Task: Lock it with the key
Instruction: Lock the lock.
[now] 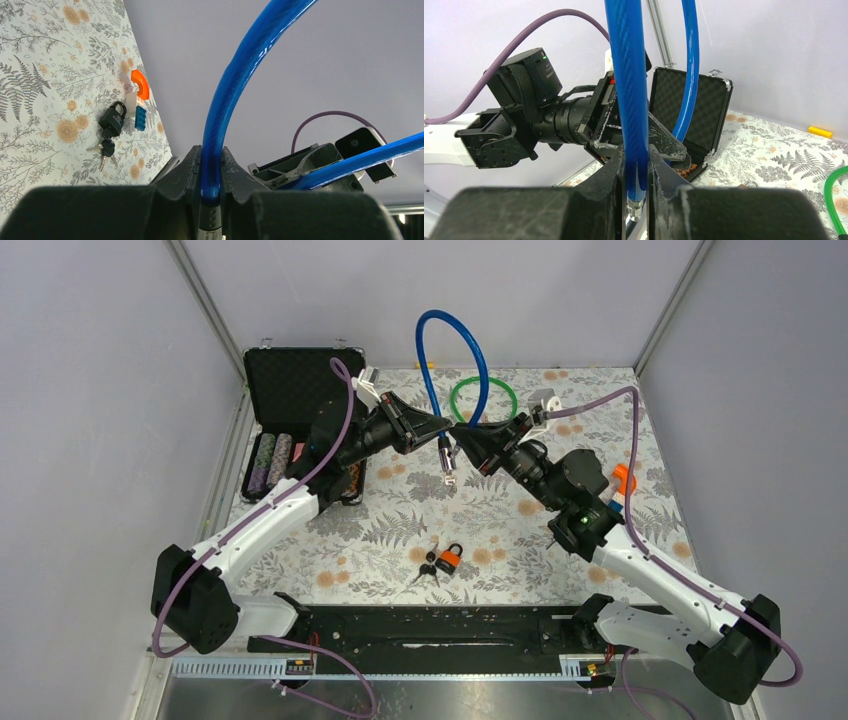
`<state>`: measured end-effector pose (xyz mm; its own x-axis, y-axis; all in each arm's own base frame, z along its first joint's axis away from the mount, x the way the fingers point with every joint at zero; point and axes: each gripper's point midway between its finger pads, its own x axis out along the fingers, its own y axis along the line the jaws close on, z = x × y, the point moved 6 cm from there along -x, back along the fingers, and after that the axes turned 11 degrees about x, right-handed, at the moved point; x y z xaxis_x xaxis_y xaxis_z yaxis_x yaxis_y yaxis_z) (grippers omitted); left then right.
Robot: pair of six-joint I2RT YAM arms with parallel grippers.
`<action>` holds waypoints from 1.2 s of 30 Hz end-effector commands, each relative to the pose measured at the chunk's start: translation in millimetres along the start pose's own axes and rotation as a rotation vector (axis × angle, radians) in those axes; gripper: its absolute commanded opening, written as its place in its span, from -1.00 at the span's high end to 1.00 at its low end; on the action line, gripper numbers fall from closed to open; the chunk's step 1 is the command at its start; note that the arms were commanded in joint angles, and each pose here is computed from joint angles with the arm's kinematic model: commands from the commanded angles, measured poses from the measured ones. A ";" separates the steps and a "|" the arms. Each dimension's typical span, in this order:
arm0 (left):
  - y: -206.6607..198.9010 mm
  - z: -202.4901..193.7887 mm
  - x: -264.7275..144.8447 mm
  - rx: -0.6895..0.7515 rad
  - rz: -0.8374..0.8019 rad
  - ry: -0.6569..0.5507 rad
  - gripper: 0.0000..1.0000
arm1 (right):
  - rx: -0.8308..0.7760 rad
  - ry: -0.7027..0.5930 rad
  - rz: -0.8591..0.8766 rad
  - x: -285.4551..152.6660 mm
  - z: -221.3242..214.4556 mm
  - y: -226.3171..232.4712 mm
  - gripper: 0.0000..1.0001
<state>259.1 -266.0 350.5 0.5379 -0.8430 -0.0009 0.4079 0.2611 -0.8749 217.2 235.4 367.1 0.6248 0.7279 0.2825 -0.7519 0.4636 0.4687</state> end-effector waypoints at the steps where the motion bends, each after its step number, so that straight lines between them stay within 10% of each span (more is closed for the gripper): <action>1: -15.5 2.1 -1.4 0.011 -0.077 0.001 1.00 | -0.007 -0.084 0.111 10.0 26.2 24.7 1.00; 36: -17.1 -1.0 -11.3 -0.377 -0.194 0.028 1.00 | -0.257 0.180 0.295 0.7 -68.0 2.7 1.00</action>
<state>261.6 -265.9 313.6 0.5174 -0.8553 -0.0293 0.1234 0.1084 -0.9864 217.5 258.3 336.7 0.4694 0.8340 0.2899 -0.8803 0.4162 0.2278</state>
